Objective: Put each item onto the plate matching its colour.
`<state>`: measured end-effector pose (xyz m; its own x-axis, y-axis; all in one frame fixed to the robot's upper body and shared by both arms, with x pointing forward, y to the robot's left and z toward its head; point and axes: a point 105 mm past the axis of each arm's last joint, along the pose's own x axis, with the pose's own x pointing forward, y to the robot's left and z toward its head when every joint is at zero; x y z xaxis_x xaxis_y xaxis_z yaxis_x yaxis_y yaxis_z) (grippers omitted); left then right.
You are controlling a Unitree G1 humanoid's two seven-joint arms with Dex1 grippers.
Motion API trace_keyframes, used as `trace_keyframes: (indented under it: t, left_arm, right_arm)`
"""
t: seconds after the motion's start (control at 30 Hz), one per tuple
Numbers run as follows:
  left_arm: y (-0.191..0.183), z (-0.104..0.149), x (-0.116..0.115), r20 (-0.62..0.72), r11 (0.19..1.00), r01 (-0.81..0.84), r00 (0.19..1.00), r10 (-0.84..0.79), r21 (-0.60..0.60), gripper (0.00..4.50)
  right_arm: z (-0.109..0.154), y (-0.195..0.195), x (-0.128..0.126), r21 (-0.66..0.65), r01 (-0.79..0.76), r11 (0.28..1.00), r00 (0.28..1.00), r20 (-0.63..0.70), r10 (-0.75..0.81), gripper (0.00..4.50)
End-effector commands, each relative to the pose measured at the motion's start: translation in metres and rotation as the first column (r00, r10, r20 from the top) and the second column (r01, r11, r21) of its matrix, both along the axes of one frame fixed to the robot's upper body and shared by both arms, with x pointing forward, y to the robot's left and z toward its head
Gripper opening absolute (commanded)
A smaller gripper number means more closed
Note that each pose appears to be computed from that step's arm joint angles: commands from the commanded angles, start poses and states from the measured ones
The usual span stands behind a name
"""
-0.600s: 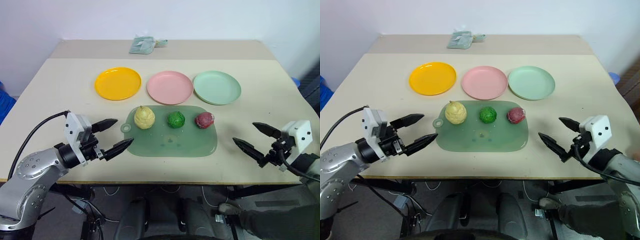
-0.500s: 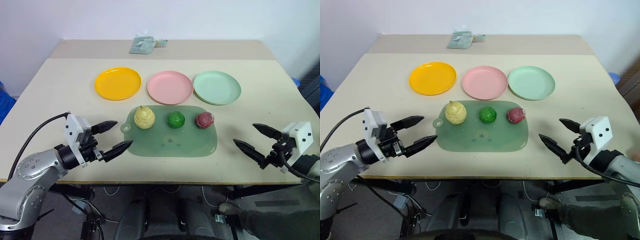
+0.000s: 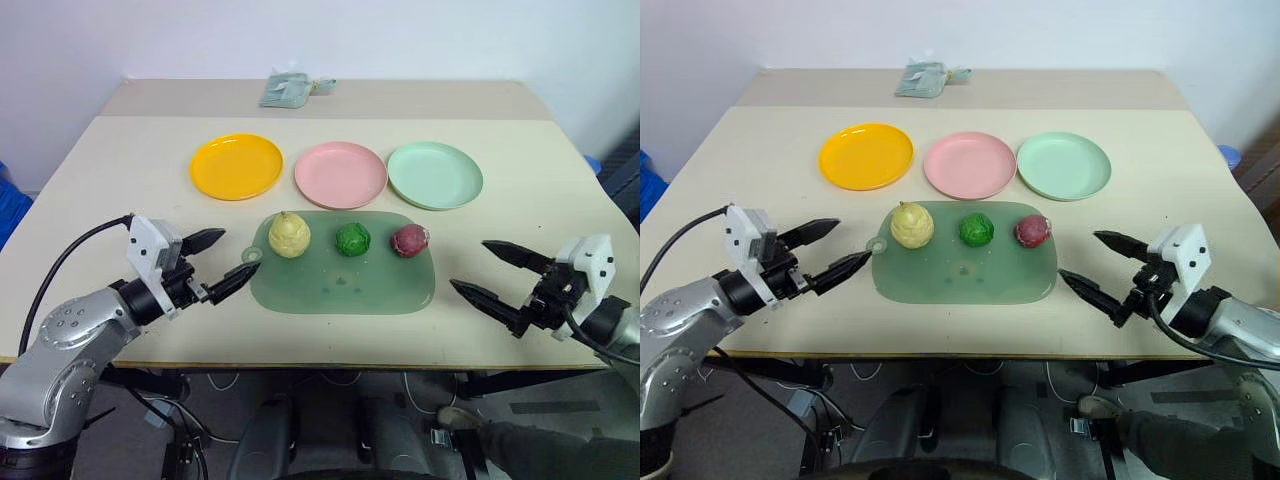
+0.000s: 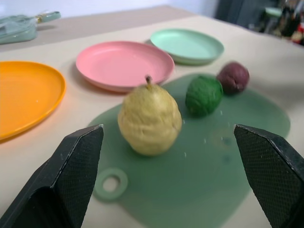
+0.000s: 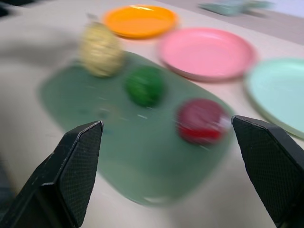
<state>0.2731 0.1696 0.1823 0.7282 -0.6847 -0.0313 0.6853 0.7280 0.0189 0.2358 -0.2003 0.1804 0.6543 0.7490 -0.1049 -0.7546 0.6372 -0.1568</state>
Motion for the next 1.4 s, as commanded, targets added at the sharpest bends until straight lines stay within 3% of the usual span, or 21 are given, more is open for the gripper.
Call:
trace_keyframes:
  t: [0.03,0.37,0.57,0.67,0.73,0.77,0.93,1.23,1.4]
  left_arm:
    - [-0.006,0.007,0.013,-0.029,0.998,-0.029,0.999,0.028,-0.047,4.50]
    - [-0.047,-0.003,0.049,-0.113,0.994,-0.081,0.991,0.072,-0.077,4.50]
    - [-0.058,-0.026,0.067,-0.175,0.988,-0.156,0.973,0.151,-0.013,4.50]
    - [-0.060,-0.031,0.074,-0.187,0.984,-0.178,0.967,0.174,-0.008,3.62]
    - [-0.058,-0.032,0.077,-0.181,0.980,-0.198,0.964,0.196,0.005,2.68]
    - [-0.055,-0.030,0.081,-0.163,0.975,-0.221,0.961,0.221,0.018,2.39]
    - [-0.038,-0.008,0.103,-0.114,0.940,-0.335,0.938,0.327,-0.057,2.39]
    - [0.017,0.044,0.185,-0.053,0.742,-0.640,0.763,0.644,-0.198,2.39]
    - [0.027,0.040,0.212,-0.086,0.668,-0.719,0.691,0.718,-0.194,2.39]
  right_arm:
    - [0.012,0.016,-0.003,-0.004,-0.134,0.991,0.990,0.052,0.134,4.42]
    - [0.014,0.027,0.008,-0.040,-0.231,0.972,0.968,0.092,0.234,4.42]
    - [0.015,0.031,0.007,-0.040,-0.235,0.971,0.965,0.108,0.238,4.42]
    - [0.015,0.030,0.006,-0.038,-0.226,0.973,0.966,0.116,0.229,4.50]
    - [0.016,0.029,0.006,-0.039,-0.218,0.975,0.968,0.120,0.221,4.50]
    - [0.016,0.028,0.006,-0.042,-0.211,0.977,0.969,0.122,0.215,4.50]
    - [0.017,0.029,0.007,-0.047,-0.192,0.980,0.970,0.140,0.197,4.50]
    - [0.031,0.038,0.028,-0.035,-0.149,0.988,0.961,0.231,0.153,4.50]
    - [0.039,0.044,0.047,-0.025,-0.115,0.993,0.954,0.277,0.118,4.50]
